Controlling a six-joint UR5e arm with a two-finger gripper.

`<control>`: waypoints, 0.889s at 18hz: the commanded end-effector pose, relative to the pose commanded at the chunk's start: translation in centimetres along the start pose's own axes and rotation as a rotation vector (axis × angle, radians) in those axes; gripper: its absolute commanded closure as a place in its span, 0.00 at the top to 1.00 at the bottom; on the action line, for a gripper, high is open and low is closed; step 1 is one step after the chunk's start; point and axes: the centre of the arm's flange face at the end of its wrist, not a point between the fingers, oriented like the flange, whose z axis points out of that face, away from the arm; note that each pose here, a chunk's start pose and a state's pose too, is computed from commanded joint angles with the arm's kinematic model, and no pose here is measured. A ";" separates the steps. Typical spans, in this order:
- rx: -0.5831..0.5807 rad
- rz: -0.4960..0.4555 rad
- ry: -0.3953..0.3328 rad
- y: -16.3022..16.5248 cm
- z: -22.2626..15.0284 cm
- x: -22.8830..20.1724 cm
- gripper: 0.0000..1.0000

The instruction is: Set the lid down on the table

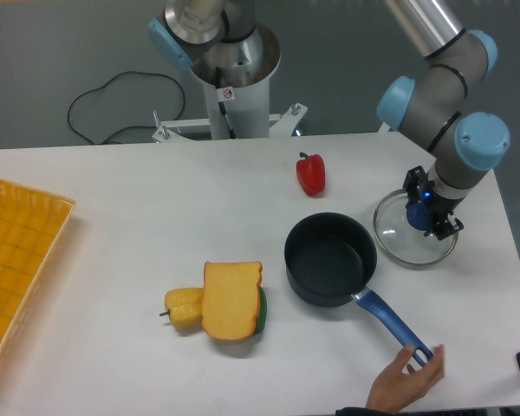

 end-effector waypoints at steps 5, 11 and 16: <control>-0.003 0.005 0.005 0.0 0.2 0.0 0.67; -0.003 0.005 0.006 -0.2 0.3 0.0 0.67; -0.004 0.006 0.003 -0.2 0.3 -0.1 0.68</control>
